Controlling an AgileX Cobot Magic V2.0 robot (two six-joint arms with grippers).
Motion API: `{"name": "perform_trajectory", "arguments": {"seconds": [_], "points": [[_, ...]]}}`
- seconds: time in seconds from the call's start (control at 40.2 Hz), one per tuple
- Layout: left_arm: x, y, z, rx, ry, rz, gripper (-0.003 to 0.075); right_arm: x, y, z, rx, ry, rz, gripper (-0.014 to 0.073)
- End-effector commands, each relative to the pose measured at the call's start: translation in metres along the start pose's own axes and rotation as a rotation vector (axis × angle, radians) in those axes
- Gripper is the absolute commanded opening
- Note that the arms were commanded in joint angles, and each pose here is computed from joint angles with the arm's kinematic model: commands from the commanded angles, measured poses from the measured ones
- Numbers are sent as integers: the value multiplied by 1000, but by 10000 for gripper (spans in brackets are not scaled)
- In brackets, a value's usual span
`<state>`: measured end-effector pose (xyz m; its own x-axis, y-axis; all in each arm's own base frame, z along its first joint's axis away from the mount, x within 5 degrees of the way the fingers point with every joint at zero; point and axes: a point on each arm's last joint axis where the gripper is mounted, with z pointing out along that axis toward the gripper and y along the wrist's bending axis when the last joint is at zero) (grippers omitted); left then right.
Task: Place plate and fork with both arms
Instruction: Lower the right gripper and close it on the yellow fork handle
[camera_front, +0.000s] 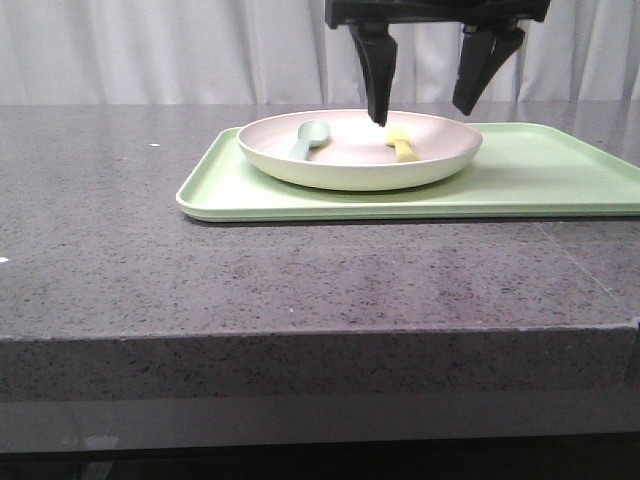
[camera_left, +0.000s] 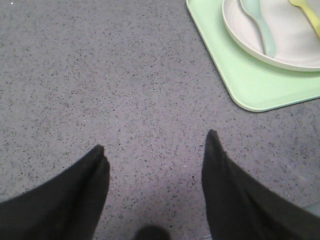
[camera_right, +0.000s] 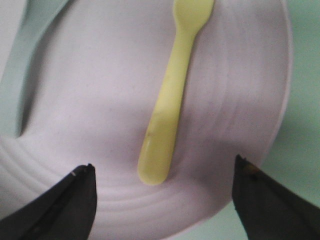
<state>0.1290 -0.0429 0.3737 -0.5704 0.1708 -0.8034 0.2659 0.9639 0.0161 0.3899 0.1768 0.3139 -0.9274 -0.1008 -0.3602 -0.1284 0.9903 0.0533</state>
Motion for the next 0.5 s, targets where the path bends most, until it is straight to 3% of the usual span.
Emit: {"name": "perform_trajectory", "arguments": {"seconds": [0.0,0.473], "points": [[-12,-1,-7,14,-96,0,398,-11,-10,-27,-36,-75,43,580],[-12,-1,-7,16,-96,-2,398,-34,-6,2,-47,-41,58,580]]}}
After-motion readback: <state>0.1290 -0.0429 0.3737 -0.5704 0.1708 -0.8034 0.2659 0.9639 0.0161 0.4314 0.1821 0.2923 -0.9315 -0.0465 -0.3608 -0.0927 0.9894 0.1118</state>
